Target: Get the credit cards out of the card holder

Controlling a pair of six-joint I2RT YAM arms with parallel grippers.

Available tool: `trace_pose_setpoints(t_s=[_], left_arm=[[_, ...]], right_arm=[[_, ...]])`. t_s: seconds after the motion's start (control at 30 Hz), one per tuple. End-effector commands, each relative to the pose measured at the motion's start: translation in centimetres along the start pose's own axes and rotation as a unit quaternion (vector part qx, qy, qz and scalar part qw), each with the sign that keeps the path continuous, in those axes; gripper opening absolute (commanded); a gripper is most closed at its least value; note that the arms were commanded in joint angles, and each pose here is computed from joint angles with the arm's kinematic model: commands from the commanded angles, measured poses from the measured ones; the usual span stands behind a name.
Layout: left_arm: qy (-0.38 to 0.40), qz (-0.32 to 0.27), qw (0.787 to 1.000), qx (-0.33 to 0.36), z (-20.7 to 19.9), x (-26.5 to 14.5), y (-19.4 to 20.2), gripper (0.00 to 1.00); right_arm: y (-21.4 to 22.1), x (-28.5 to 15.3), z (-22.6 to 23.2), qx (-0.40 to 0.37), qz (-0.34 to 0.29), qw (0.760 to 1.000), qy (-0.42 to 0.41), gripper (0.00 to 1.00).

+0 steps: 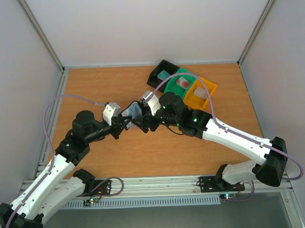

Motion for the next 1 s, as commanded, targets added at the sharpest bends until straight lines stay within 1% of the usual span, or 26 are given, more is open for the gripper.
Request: trace_pose_setpoints(t_s=[0.0, 0.03, 0.07, 0.1, 0.13, 0.2, 0.27, 0.33, 0.43, 0.53, 0.63, 0.73, 0.77, 0.8, 0.87, 0.93, 0.97], left_arm=[[0.01, -0.03, 0.999, 0.02, -0.3, -0.2, -0.9, 0.0], [0.008, -0.029, 0.999, 0.021, -0.3, -0.2, -0.9, 0.0], [0.005, -0.028, 0.999, 0.023, -0.3, -0.2, -0.8, 0.0], [0.001, -0.028, 0.999, 0.025, -0.2, -0.2, -0.8, 0.0], [-0.003, -0.028, 0.999, 0.027, -0.1, -0.2, -0.7, 0.0], [-0.019, -0.024, 0.999, 0.032, 0.1, -0.1, -0.6, 0.0], [-0.043, -0.019, 0.998, 0.039, 0.5, -0.1, -0.5, 0.0], [-0.057, -0.013, 0.997, 0.054, 0.7, -0.1, -0.5, 0.0], [-0.053, -0.013, 0.996, 0.069, 0.7, 0.0, -0.5, 0.0], [-0.044, -0.018, 0.997, 0.066, 0.5, 0.0, -0.5, 0.0], [-0.054, -0.012, 0.996, 0.067, 0.7, 0.0, -0.3, 0.0], [-0.051, -0.012, 0.996, 0.072, 0.6, 0.0, -0.2, 0.0], [-0.049, -0.014, 0.996, 0.071, 0.6, 0.0, -0.3, 0.0], [-0.048, -0.017, 0.996, 0.071, 0.6, 0.0, -0.3, 0.0], [-0.047, -0.02, 0.996, 0.067, 0.6, 0.0, -0.4, 0.0], [-0.046, -0.018, 0.996, 0.068, 0.5, -0.1, -0.3, 0.0], [-0.047, -0.016, 0.996, 0.069, 0.5, -0.1, -0.2, 0.0]], right_arm=[[-1.1, -0.6, -0.9, 0.012, -0.035, 0.997, 0.07, 0.75], [-1.1, -0.8, -1.1, 0.013, -0.037, 0.995, 0.088, 0.7], [-0.9, -1.0, -1.2, 0.015, -0.035, 0.994, 0.098, 0.68], [-0.8, -1.2, -1.4, 0.017, -0.031, 0.993, 0.108, 0.69], [-0.7, -1.3, -1.5, 0.017, -0.027, 0.993, 0.115, 0.73], [-0.4, -1.4, -1.6, 0.016, -0.013, 0.993, 0.117, 0.86], [-0.3, -1.3, -0.9, 0.006, 0.003, 0.997, 0.072, 0.94], [-0.3, -1.1, -0.1, -0.001, 0.013, 1.0, 0.021, 0.98], [-0.5, -0.3, 0.7, -0.005, 0.01, 1.0, 0.0, 0.98], [-0.9, 0.5, 1.1, -0.01, 0.006, 1.0, -0.008, 0.98], [-1.4, 0.8, 1.5, -0.01, -0.003, 1.0, -0.018, 0.99], [-1.5, 1.4, 1.1, 0.012, -0.014, 1.0, 0.02, 0.98], [-1.4, 1.6, 0.8, 0.021, -0.013, 0.999, 0.041, 0.95], [-1.3, 1.6, 0.4, 0.026, -0.008, 0.998, 0.064, 0.89], [-1.1, 1.5, -0.1, 0.03, -0.01, 0.995, 0.098, 0.72], [-0.9, 0.9, -0.2, 0.029, -0.019, 0.994, 0.099, 0.58], [-0.8, 0.7, -0.1, 0.028, -0.021, 0.995, 0.095, 0.53]])
Point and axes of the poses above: each gripper's point midway between its finger pads, its own x axis out along the fingers, its own z axis along the line the jaws close on, y = z × x, the point moved 10 cm from there along -x, back along the fingers, and after that the axes turned 7 degrees about x, right-handed, at the moved point
